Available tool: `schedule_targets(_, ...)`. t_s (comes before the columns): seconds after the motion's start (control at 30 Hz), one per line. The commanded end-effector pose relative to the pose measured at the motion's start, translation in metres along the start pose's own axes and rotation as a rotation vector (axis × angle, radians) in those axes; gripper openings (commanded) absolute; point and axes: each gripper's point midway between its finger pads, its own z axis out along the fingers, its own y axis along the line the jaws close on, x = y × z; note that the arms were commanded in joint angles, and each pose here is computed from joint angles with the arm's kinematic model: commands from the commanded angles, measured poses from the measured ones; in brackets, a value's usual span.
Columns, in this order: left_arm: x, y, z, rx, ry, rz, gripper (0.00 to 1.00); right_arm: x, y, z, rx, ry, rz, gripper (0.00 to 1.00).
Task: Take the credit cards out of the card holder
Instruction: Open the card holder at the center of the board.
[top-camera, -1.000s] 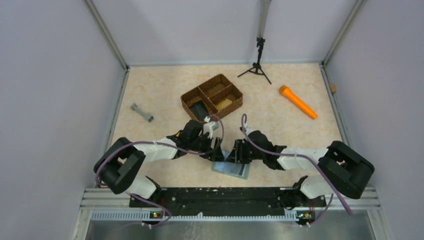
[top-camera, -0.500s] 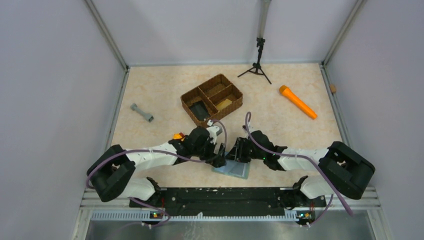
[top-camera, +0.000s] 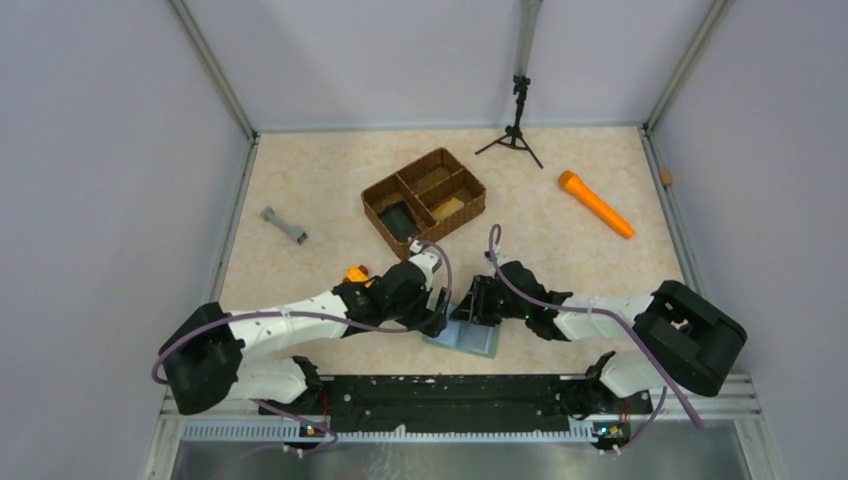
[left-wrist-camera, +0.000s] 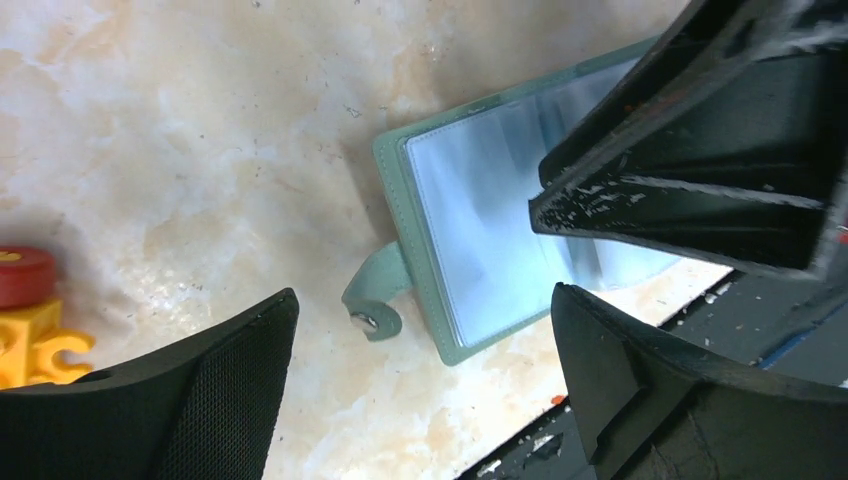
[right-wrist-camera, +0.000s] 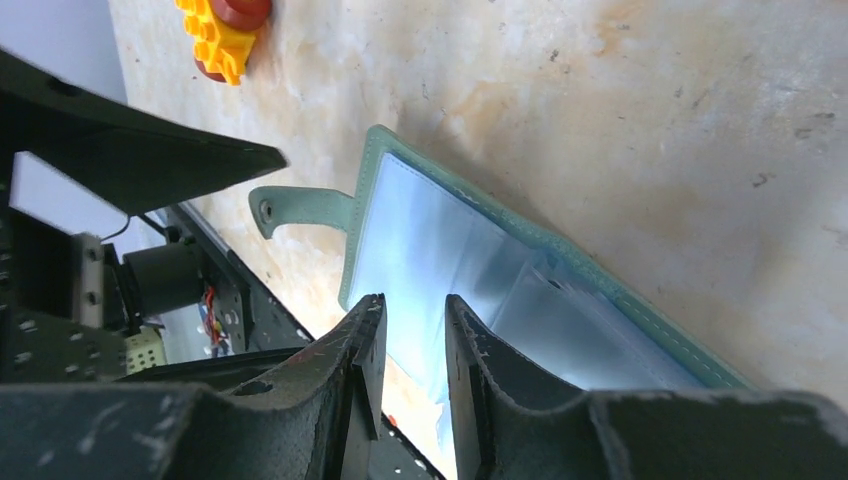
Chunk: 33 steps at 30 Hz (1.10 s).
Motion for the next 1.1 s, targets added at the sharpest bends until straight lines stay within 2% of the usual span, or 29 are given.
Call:
schedule_targets(0.0, -0.007, 0.003, -0.017, -0.046, -0.055, -0.002, 0.99, -0.019, 0.021, -0.006, -0.01, -0.049, -0.079, 0.3)
schedule_targets(0.3, -0.016, -0.001, -0.045, -0.262, -0.055, 0.097, 0.99, -0.029, -0.001, -0.056, 0.144, -0.132, -0.164, 0.37)
schedule_targets(0.43, -0.028, -0.031, -0.053, -0.254, -0.063, 0.15, 0.99, -0.026, -0.024, -0.078, 0.234, -0.155, -0.182, 0.52)
schedule_targets(0.5, -0.03, -0.053, -0.049, -0.214, -0.049, 0.165, 0.99, -0.02, -0.032, -0.085, 0.245, -0.146, -0.178, 0.55)
schedule_targets(0.63, -0.028, -0.091, -0.025, -0.121, 0.007, 0.172, 0.99, -0.007, -0.044, -0.093, 0.235, -0.147, -0.144, 0.55)
schedule_targets(0.77, -0.021, -0.11, 0.003, -0.073, 0.059, 0.182, 0.99, 0.002, -0.055, -0.094, 0.229, -0.138, -0.107, 0.54)
schedule_targets(0.87, -0.017, -0.108, 0.022, -0.053, 0.098, 0.176, 0.98, 0.013, -0.061, -0.09, 0.224, -0.101, -0.078, 0.52)
schedule_targets(1.07, -0.012, -0.096, 0.038, 0.046, 0.147, 0.099, 0.96, 0.034, -0.066, -0.077, 0.156, -0.046, -0.013, 0.42)
